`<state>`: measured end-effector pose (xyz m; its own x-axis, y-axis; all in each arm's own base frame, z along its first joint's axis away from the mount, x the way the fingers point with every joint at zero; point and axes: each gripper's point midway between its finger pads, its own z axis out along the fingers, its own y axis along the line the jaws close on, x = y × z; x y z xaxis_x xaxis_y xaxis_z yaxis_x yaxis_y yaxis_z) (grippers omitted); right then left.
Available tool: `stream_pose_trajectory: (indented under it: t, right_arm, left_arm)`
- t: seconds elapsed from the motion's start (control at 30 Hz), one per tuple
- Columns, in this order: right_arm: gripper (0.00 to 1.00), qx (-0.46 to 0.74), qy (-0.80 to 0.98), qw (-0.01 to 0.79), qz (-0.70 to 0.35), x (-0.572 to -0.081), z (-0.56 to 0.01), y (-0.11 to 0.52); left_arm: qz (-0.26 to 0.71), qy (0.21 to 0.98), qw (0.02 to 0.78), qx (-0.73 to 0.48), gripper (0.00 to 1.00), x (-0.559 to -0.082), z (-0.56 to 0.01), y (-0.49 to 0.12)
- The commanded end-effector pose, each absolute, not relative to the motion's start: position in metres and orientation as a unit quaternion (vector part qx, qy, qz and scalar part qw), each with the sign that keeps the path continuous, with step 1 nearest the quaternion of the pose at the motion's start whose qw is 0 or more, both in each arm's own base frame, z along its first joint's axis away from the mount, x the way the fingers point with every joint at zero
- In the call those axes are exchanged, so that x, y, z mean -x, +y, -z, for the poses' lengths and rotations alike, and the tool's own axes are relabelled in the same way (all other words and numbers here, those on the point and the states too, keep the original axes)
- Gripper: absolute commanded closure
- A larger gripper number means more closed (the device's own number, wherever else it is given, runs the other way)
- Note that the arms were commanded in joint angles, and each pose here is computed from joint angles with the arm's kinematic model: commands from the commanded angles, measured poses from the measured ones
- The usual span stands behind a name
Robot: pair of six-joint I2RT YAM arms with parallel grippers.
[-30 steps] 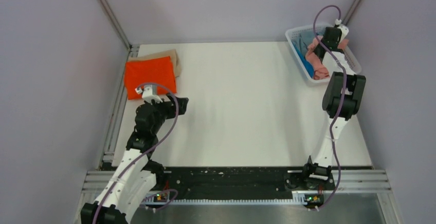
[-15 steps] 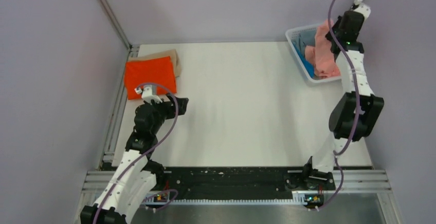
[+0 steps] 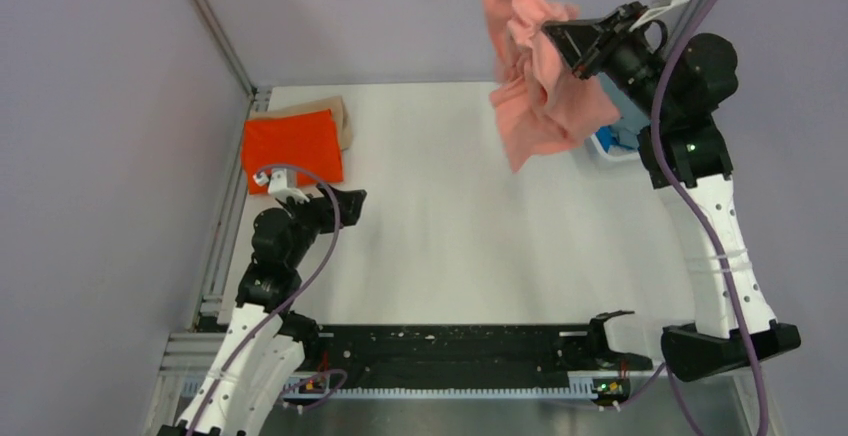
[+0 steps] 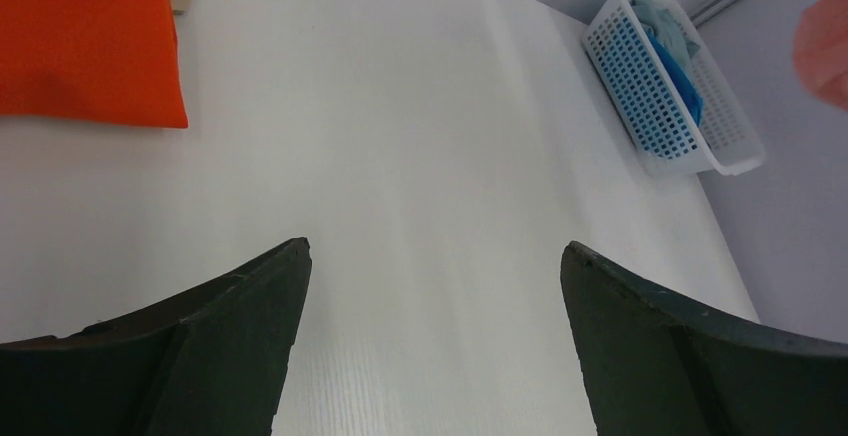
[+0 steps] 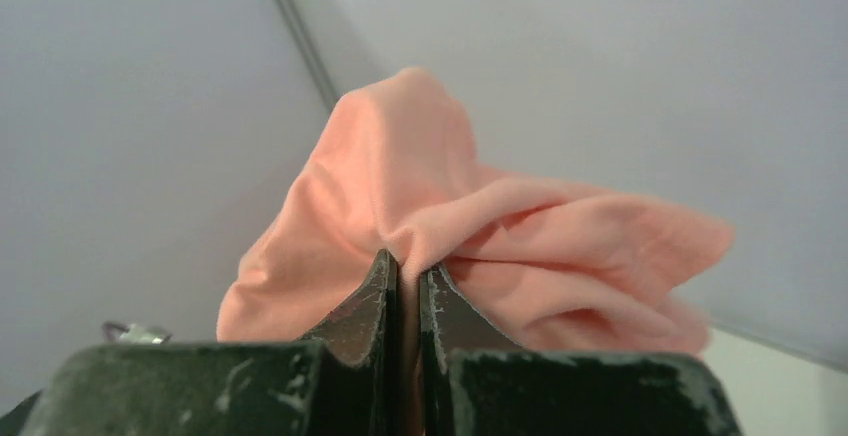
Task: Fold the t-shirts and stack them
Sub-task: Move the tshirt to the center of the board
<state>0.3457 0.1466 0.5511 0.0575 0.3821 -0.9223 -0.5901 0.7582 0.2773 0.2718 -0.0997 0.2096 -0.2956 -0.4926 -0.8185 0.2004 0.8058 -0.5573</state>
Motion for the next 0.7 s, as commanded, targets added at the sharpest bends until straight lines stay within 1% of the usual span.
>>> stream_pose_trajectory:
  t: [0.0, 0.1, 0.17, 0.2, 0.27, 0.33, 0.37, 0.43, 0.47, 0.53, 0.6, 0.67]
  right_arm:
    - [1.00, 0.148, 0.585, 0.672, -0.428, -0.313, -0.534, 0.198]
    - [1.00, 0.164, 0.602, 0.634, -0.457, -0.303, -0.496, 0.224]
    - [1.00, 0.166, 0.620, 0.613, -0.462, -0.303, -0.458, 0.232]
    - [0.99, 0.156, 0.645, 0.593, -0.456, -0.308, -0.420, 0.233]
    - [0.93, 0.111, 0.684, 0.581, -0.427, -0.321, -0.360, 0.223]
    - [0.87, 0.047, 0.727, 0.578, -0.367, -0.338, -0.297, 0.201]
    - [0.79, 0.004, 0.750, 0.582, -0.315, -0.349, -0.266, 0.182]
    - [0.59, -0.034, 0.790, 0.570, -0.222, -0.355, -0.212, 0.150]
    - [0.45, -0.043, 0.806, 0.562, -0.180, -0.355, -0.194, 0.136]
    - [0.27, -0.068, 0.827, 0.549, -0.105, -0.351, -0.173, 0.108]
    - [0.08, -0.095, 0.833, 0.543, -0.051, -0.345, -0.167, 0.085]
    - [0.05, -0.102, 0.828, 0.550, -0.044, -0.338, -0.173, 0.078]
  left_arm:
    - [0.307, 0.738, 0.589, 0.118, 0.01, -0.269, -0.228, -0.098]
    - [0.307, 0.746, 0.577, 0.128, 0.01, -0.267, -0.222, -0.098]
    - [0.308, 0.749, 0.570, 0.137, 0.01, -0.266, -0.218, -0.098]
    - [0.307, 0.752, 0.565, 0.143, 0.01, -0.266, -0.214, -0.097]
    - [0.307, 0.758, 0.556, 0.150, 0.01, -0.267, -0.207, -0.097]
    - [0.307, 0.768, 0.540, 0.156, 0.01, -0.267, -0.198, -0.099]
    - [0.308, 0.773, 0.531, 0.158, 0.01, -0.268, -0.193, -0.100]
    - [0.310, 0.784, 0.512, 0.165, 0.01, -0.269, -0.183, -0.103]
    - [0.311, 0.789, 0.502, 0.169, 0.01, -0.270, -0.178, -0.104]
    - [0.312, 0.801, 0.480, 0.176, 0.01, -0.272, -0.165, -0.107]
    - [0.315, 0.812, 0.457, 0.179, 0.01, -0.274, -0.152, -0.112]
    - [0.313, 0.824, 0.437, 0.179, 0.01, -0.276, -0.139, -0.116]
